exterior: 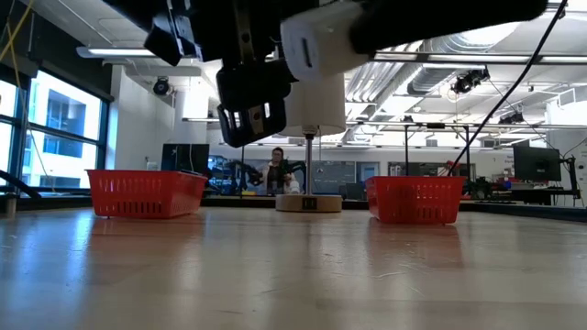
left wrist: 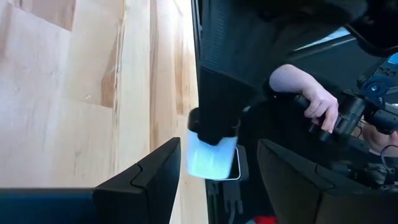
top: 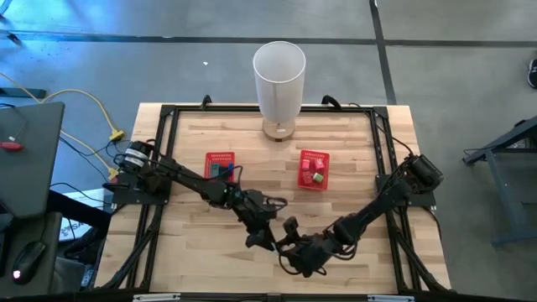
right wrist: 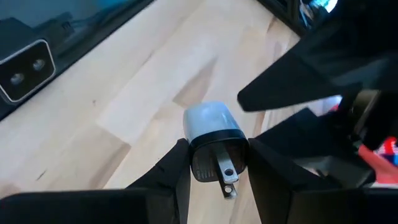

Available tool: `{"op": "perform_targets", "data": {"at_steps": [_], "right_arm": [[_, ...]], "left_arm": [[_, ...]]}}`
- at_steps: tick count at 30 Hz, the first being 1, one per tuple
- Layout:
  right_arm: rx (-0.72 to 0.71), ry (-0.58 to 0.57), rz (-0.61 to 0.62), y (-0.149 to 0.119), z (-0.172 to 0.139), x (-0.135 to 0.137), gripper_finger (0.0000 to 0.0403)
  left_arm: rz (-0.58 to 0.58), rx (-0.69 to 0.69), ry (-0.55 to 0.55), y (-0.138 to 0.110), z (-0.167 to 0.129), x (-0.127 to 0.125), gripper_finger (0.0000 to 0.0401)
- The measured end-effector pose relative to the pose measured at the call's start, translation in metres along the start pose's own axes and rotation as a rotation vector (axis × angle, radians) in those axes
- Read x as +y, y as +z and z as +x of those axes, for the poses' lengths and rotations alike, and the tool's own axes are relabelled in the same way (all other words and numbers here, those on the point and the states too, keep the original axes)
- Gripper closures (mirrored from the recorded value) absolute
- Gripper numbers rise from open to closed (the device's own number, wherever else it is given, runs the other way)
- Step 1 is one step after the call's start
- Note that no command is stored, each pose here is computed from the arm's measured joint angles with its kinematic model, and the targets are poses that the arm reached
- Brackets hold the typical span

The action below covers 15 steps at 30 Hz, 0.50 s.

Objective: Pick & Place Office items
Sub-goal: Put the white charger adapter into the right red bin

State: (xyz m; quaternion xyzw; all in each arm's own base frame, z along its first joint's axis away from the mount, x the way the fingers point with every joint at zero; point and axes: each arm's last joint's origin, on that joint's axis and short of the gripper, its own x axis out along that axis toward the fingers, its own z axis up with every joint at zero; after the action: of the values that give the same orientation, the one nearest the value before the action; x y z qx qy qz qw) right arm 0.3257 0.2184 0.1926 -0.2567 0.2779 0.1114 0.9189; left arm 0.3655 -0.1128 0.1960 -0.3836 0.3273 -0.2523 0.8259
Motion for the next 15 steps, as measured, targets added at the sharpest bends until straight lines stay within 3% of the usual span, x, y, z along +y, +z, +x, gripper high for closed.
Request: {"op": "perform_targets", "data": {"at_steps": [6,15], "right_arm": [[0.116,0.008,0.068,-0.006,-0.018,-0.002,0.0286],[0.261,0.064,0.305,-0.013,-0.044,-0.003,0.0286]], "left_arm": [[0.139,-0.076,0.065,0.002,-0.003,-0.006,0.0194],[0.619,-0.225,0.439,-0.009,0.005,-0.011,0.0194]]}}
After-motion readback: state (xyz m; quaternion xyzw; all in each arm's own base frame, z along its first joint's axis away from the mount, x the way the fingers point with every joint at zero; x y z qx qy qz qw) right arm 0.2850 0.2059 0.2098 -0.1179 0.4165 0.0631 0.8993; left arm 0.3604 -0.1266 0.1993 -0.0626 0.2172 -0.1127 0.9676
